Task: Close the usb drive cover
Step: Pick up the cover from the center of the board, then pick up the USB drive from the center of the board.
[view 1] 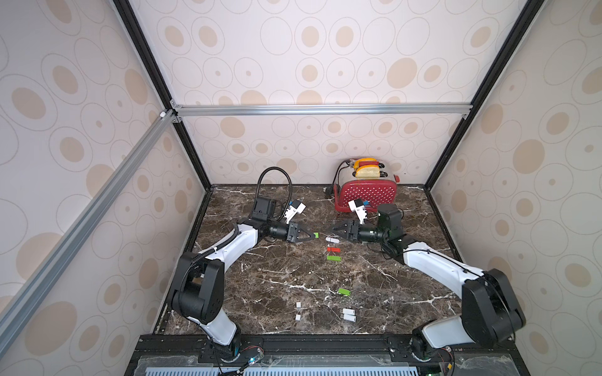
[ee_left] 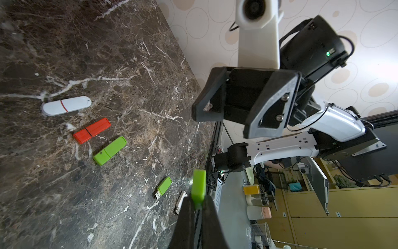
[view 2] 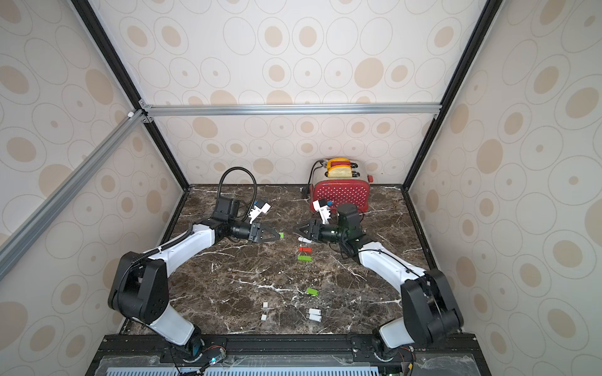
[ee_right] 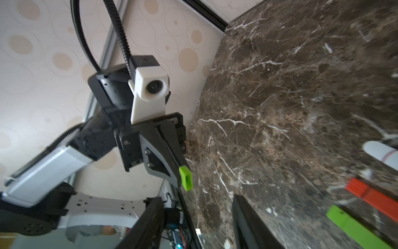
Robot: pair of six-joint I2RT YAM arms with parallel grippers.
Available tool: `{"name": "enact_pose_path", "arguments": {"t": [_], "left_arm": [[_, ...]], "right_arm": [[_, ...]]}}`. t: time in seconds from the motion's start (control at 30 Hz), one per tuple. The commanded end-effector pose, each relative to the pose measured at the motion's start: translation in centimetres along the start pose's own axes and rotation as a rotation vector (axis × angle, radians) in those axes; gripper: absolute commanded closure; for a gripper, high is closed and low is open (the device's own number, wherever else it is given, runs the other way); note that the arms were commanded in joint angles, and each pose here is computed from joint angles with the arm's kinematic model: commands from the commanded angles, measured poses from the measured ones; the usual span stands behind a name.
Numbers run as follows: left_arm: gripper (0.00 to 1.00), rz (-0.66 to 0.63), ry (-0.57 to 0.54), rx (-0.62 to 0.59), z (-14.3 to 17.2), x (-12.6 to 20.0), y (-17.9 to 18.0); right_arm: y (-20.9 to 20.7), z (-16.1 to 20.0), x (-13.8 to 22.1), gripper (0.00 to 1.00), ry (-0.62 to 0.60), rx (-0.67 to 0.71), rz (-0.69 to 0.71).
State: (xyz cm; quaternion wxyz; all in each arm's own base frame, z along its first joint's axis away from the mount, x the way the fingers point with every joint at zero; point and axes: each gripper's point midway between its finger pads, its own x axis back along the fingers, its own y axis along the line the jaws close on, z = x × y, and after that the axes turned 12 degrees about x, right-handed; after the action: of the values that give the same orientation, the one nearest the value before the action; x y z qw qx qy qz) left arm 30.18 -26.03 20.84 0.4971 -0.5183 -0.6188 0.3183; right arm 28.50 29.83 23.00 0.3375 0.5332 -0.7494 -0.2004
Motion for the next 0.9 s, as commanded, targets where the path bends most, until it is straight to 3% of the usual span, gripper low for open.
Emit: {"name": "enact_pose_path", "arguments": {"t": [0.0, 0.17, 0.33, 0.57, 0.73, 0.87], "left_arm": [[0.95, 0.005, 0.016, -0.028, 0.9, 0.7, -0.7], [0.95, -0.010, 0.037, -0.008, 2.8, 1.3, -0.3], [0.95, 0.006, 0.080, 0.033, 4.5, 1.6, -0.1], [0.95, 0.032, 0.123, 0.097, 5.8, 2.0, 0.0], [0.95, -0.005, 0.144, 0.115, 6.2, 2.4, 0.6], [0.95, -0.022, 0.160, 0.123, 6.6, 2.4, 1.2]], "right_arm": [[-1.7, 4.7, 2.3, 0.39, 0.223, 0.173, 0.170], [-2.3, 9.5, 4.1, 0.32, 0.466, 0.314, 0.302], [-2.0, 14.7, 3.3, 0.28, 0.677, 0.422, 0.379], [-3.3, 17.9, 3.6, 0.21, 0.787, 0.423, 0.422], [-5.2, 20.4, 4.5, 0.28, 0.956, 0.404, 0.466], [-5.2, 21.5, 3.5, 0.36, 0.957, 0.425, 0.410]]}}
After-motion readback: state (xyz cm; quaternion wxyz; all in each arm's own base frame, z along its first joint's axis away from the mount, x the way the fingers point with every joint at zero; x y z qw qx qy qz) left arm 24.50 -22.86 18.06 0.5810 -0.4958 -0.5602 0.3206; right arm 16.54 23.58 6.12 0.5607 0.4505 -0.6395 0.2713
